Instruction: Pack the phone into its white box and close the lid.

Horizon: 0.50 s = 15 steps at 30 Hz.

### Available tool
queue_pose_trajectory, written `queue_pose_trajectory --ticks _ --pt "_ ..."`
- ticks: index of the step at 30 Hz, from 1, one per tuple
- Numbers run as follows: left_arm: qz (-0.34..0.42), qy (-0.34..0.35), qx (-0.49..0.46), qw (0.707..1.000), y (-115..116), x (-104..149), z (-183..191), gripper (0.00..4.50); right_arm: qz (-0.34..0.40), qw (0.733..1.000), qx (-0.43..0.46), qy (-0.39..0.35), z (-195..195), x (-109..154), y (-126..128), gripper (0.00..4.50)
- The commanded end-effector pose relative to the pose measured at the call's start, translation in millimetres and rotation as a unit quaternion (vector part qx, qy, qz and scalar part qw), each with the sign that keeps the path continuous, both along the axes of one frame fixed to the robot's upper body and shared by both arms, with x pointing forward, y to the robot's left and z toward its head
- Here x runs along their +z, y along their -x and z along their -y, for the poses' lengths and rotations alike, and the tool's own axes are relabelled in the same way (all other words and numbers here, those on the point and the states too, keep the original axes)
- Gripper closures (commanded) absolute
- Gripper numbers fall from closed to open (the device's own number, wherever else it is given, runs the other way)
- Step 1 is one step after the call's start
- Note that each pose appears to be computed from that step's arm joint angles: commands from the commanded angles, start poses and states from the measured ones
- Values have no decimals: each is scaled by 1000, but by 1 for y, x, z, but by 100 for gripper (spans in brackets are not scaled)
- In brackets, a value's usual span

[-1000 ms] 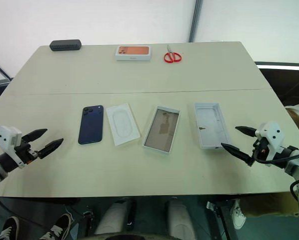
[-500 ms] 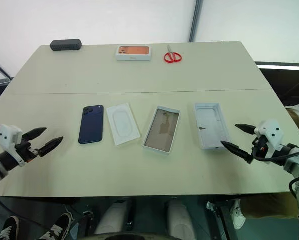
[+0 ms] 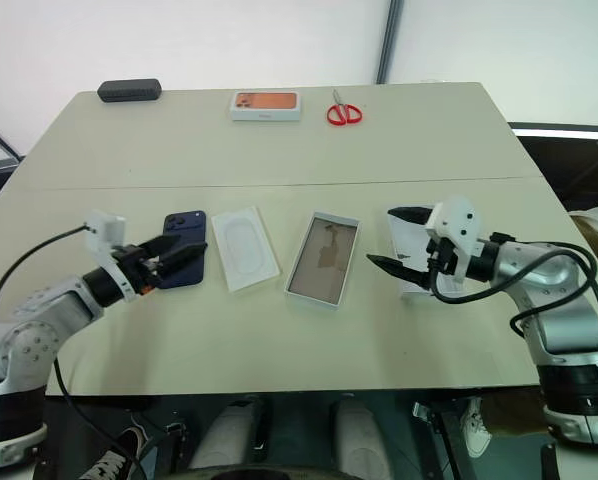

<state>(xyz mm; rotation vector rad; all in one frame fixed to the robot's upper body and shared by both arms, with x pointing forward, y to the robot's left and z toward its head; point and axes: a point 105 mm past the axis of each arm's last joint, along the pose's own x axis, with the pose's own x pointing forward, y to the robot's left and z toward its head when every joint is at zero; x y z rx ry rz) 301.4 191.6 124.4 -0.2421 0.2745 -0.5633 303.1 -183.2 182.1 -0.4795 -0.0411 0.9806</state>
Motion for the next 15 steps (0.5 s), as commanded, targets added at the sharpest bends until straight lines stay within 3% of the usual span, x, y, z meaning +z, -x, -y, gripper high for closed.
queue_pose_trajectory --ticks 1,6,8,15 --pt "1 -8 28 1000 -3 8 8 2 15 1000 13 3 -6 7 1 1" --pt "-58 -7 22 998 0 3 36 2 10 1000 17 5 -9 0 0 1" --pt "-81 22 -5 996 6 -2 44 2 11 1000 18 3 -11 0 -1 1" --pt "-86 73 36 993 -2 2 39 2 13 1000 15 -1 -9 1 -1 1"
